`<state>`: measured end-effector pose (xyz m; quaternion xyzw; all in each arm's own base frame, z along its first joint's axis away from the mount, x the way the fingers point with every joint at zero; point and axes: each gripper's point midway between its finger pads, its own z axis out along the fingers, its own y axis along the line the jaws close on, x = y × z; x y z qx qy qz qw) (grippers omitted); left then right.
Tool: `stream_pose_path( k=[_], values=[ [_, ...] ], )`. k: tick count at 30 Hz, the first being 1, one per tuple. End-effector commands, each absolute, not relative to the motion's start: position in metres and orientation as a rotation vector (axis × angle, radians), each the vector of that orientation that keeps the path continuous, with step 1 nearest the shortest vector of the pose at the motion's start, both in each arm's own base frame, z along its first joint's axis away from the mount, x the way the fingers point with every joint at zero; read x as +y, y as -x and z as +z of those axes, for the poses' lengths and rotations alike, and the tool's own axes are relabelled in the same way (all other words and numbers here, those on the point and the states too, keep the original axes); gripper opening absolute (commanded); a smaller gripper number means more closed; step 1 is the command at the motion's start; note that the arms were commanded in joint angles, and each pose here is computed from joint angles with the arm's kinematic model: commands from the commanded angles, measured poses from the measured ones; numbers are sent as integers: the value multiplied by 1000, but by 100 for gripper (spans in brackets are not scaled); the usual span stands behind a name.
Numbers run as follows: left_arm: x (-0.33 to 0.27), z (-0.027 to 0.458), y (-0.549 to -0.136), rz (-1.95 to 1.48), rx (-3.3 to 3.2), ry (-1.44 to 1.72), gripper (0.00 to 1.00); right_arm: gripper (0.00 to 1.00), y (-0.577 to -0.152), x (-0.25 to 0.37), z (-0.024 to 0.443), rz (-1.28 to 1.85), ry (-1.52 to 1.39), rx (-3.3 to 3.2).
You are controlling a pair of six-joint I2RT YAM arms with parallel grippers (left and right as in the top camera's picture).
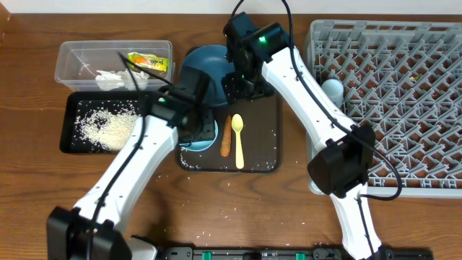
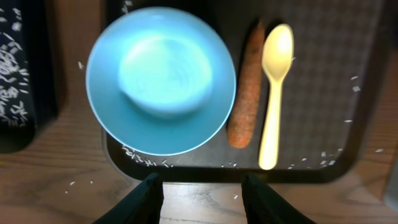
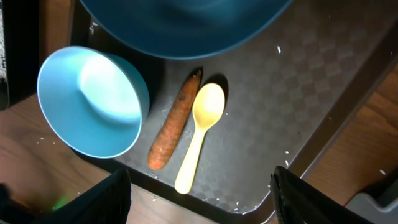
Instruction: Sort waste into correct bins and load items into the dishwasher rack
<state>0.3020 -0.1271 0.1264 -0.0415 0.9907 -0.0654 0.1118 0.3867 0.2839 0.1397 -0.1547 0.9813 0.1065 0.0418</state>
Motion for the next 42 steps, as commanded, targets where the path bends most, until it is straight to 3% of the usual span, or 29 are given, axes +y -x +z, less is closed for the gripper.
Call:
stream_pose_path(
  k=[1,11,21,34,42],
  values=[
    [-111,117,-305,-103,2912,254,44,69,-383,288,141,326,492,2992],
    [-68,131,-312,-109,2846,521,44,60,-360,326,114,382,605,2994],
    [-19,130,-315,-77,2802,763,44,44,-334,362,76,401,657,2983],
    [-1,130,-316,-66,2777,842,44,34,-326,359,34,311,608,2997],
    [2,130,-316,-43,2772,844,44,1,-331,361,39,327,598,2981]
  ],
)
